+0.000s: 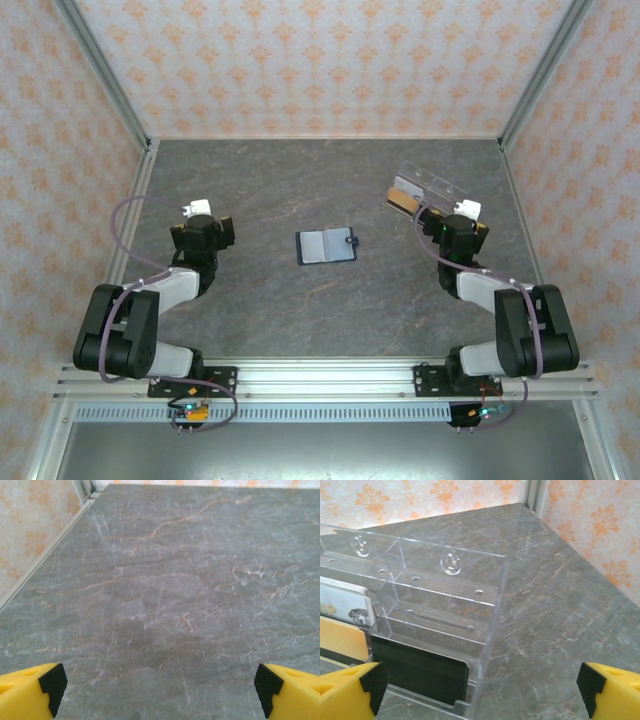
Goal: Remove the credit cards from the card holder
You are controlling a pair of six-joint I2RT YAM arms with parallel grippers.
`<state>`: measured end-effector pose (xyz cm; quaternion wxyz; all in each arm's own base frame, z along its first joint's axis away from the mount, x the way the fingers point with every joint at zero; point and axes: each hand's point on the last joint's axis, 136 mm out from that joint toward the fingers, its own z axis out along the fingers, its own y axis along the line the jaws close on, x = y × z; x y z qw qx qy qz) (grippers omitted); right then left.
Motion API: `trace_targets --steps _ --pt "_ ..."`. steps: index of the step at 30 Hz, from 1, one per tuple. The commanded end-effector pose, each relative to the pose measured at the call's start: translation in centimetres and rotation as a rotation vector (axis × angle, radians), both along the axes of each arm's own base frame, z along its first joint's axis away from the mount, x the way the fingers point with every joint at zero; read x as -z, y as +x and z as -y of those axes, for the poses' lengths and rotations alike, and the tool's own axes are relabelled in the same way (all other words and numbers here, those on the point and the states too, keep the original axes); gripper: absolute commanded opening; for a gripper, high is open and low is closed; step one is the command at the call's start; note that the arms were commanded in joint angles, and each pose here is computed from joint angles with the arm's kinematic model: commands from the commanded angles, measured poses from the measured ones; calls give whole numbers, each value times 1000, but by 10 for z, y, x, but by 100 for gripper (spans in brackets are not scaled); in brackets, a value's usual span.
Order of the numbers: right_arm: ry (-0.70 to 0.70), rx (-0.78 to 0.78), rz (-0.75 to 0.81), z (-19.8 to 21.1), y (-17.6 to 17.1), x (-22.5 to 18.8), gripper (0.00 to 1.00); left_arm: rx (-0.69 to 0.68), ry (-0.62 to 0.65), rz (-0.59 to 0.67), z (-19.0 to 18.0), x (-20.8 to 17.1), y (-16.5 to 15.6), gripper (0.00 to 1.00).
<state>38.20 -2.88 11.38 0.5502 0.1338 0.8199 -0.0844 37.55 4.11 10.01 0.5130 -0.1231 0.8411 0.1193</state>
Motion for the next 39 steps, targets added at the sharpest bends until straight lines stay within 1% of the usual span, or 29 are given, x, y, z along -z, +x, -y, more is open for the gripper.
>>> trace_targets --steps 1,5,9,11,14,22,39 --pt "2 -90 30 -12 5 5 99 46 -12 95 1 -7 10 99" --pt "0 -120 63 -17 1 14 99 72 -28 94 3 0 13 99" --pt "-1 -111 42 -15 3 21 99 88 -29 91 6 4 14 99" --pt "-1 -105 45 -14 4 21 99 91 -28 93 6 4 14 99" --pt "8 -54 18 -6 7 23 99 95 -25 89 7 5 14 100" --pt "28 -51 6 -3 10 24 99 101 5 74 12 5 16 100" --pt "28 -51 6 -3 10 24 99 109 0 67 13 5 17 100"
